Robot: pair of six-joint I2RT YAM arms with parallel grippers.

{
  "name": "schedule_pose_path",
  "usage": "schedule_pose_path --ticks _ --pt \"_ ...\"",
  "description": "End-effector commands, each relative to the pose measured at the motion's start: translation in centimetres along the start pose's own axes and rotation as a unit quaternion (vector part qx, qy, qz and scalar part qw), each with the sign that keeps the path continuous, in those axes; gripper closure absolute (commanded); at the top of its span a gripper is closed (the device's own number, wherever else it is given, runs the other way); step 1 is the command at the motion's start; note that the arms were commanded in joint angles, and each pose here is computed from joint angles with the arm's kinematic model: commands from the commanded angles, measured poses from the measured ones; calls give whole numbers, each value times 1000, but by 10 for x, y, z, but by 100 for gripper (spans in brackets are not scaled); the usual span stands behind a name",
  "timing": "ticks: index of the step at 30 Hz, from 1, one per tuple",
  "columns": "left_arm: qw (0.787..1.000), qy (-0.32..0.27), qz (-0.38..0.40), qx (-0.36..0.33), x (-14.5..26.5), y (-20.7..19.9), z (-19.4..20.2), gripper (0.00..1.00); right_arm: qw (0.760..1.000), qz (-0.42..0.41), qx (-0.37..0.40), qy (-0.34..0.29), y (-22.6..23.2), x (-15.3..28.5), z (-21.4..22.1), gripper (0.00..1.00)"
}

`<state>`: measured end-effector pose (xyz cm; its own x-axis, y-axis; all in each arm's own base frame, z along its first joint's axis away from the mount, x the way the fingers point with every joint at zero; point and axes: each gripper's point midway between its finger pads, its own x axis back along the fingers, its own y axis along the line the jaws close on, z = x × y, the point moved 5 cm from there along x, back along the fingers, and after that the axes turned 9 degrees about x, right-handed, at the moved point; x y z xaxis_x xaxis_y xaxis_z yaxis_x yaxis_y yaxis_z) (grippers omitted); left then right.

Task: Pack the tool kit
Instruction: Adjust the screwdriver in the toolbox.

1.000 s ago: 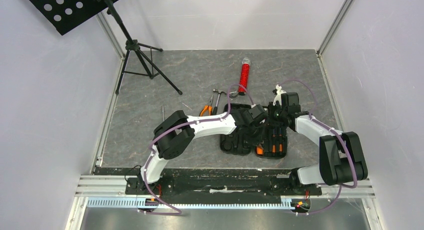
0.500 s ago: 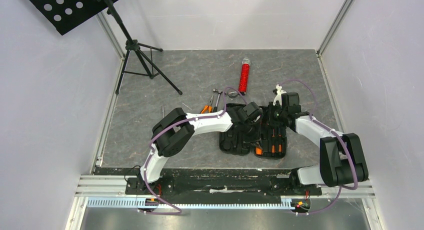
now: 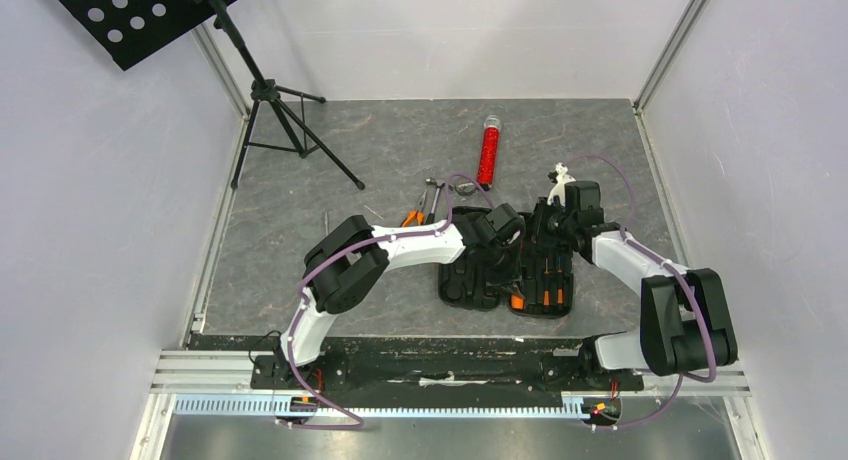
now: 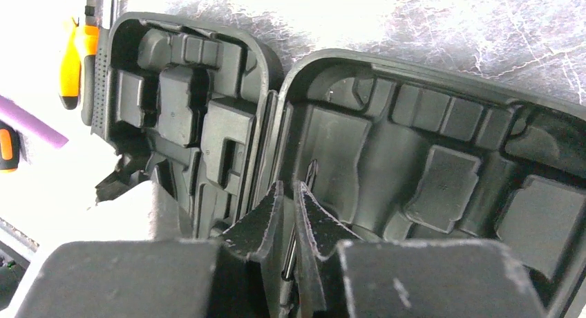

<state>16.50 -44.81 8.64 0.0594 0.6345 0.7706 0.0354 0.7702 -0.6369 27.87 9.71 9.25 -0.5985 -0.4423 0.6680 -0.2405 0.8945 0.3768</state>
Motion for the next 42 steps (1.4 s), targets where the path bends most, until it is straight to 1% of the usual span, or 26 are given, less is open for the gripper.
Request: schedule_pose_path --ticks 1,11,16,21,27,31,38,42 --pt "997 4 -71 23 -5 34 4 98 1000 11 -5 -10 -7 -7 -1 89" --pt "997 5 -70 25 -5 35 4 98 999 22 -20 35 -18 -16 28 92" --pt "997 9 -66 31 -7 37 5 98 996 42 -21 69 -27 -19 48 99" --pt "996 14 -56 61 -10 50 4 98 991 91 -9 99 -45 -18 73 100" --pt "992 24 -50 115 -14 78 5 98 989 118 4 95 -53 -15 79 100" --pt "987 21 -45 153 -13 96 5 98 981 158 5 110 -63 -9 88 100" --pt "986 22 -40 160 -13 98 4 98 960 250 1 127 -85 0 100 100" --pt "985 27 -37 166 -16 100 6 98 954 267 -4 134 -88 0 100 100"
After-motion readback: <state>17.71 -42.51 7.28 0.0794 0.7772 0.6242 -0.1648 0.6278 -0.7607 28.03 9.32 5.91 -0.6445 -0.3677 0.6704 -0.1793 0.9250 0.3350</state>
